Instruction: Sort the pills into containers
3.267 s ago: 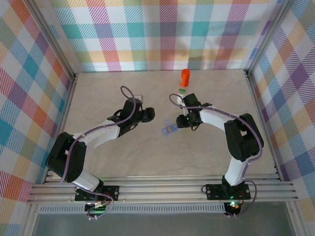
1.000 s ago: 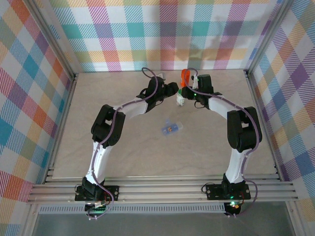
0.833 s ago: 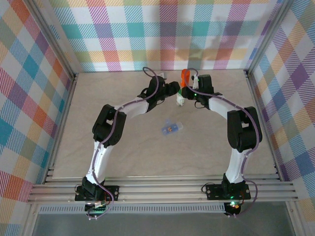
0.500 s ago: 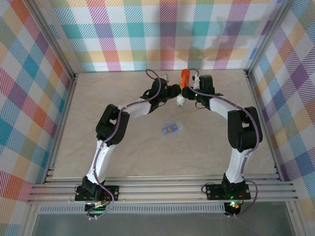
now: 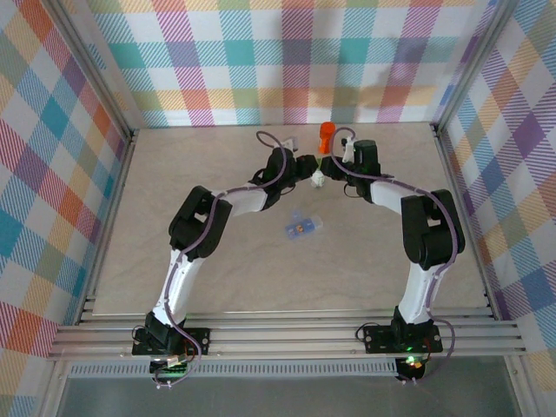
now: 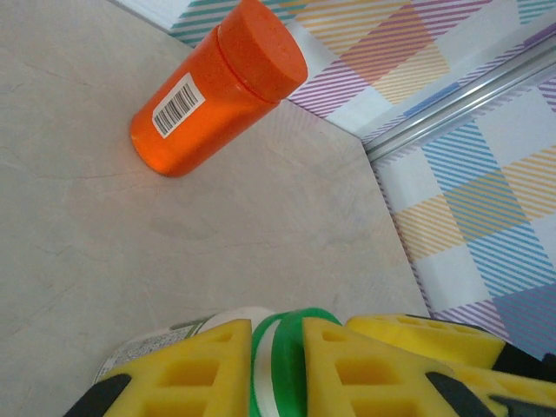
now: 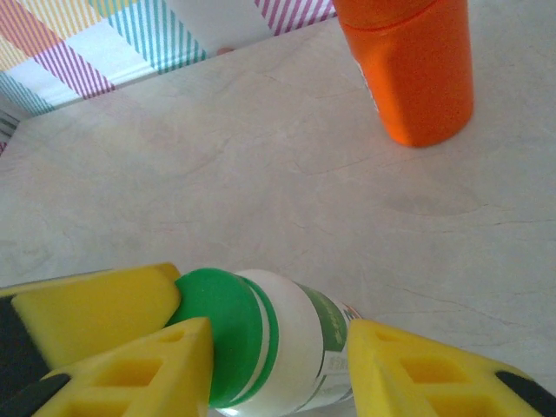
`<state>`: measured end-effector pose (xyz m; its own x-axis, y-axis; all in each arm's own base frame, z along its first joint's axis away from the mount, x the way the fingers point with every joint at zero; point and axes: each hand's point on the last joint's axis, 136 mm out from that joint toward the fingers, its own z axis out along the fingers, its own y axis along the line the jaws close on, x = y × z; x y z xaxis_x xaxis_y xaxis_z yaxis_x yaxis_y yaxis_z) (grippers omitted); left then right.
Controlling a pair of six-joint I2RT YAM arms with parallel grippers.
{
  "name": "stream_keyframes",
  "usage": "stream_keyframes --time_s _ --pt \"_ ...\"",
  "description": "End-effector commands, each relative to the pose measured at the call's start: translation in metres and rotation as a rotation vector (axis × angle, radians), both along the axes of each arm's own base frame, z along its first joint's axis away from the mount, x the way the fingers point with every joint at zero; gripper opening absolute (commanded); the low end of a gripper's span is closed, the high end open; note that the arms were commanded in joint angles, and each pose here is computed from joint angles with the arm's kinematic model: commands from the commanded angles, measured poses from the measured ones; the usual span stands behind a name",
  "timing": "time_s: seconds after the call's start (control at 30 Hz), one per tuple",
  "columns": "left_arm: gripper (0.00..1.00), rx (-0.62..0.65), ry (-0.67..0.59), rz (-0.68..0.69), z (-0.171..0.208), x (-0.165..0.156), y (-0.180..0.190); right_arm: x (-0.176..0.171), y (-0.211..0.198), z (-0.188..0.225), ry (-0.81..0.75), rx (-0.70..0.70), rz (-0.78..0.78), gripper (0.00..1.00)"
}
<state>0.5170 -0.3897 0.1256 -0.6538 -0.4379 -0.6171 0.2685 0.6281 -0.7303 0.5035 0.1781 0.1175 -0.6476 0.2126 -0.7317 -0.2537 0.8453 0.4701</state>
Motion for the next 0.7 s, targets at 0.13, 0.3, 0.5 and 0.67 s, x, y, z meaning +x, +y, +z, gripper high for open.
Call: stream_keyframes --time_s 0.13,0.3,0.5,0.67 --pt "0.17 0.252 0.262 -0.099 -0.124 -0.07 0.001 -0.036 -0.009 -0.076 0.246 -0.033 -0.026 0.43" --pt "0.19 0.257 0.236 -0.099 -0.109 -0.061 0.001 -0.03 -0.009 -0.063 0.222 -0.019 -0.031 0.43" --pt "0.26 0.241 0.163 -0.066 -0.054 -0.02 0.007 -0.015 -0.006 -0.02 0.166 0.004 -0.043 0.45" --pt "0.29 0.223 0.082 -0.066 -0.003 0.002 0.005 -0.001 -0.004 0.019 0.111 0.018 -0.048 0.5"
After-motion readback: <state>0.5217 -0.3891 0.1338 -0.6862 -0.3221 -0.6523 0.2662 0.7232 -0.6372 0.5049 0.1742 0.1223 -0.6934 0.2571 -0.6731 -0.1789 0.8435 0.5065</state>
